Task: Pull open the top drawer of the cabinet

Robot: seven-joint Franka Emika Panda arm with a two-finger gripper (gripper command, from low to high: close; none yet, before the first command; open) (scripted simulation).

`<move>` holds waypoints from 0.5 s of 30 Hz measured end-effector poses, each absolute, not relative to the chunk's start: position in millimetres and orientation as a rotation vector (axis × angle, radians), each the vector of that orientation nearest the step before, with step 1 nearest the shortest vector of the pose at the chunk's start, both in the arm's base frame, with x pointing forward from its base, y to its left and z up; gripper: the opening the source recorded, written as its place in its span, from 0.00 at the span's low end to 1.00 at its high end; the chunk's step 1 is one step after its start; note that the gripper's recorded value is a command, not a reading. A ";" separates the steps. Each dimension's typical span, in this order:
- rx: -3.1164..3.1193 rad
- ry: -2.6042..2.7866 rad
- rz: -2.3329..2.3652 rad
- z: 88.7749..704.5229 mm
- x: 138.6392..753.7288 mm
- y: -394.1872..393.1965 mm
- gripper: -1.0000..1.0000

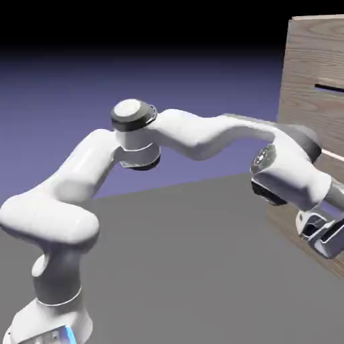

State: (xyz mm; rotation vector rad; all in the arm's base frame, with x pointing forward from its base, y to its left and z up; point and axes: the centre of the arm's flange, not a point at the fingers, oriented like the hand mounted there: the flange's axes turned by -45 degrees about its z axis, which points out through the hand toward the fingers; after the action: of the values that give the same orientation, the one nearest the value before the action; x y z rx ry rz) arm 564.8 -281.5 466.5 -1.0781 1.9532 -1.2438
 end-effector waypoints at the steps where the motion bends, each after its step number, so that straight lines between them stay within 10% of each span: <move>1: -1.075 1.894 -1.262 481.1 574.9 -266.0 0.50; 15: -1.210 1.209 -1.209 590.5 673.6 -2.3 0.50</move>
State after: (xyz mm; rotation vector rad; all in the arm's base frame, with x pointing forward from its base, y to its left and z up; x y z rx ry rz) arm 673.6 -2.3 590.5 -1.2100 1.2088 -1.2094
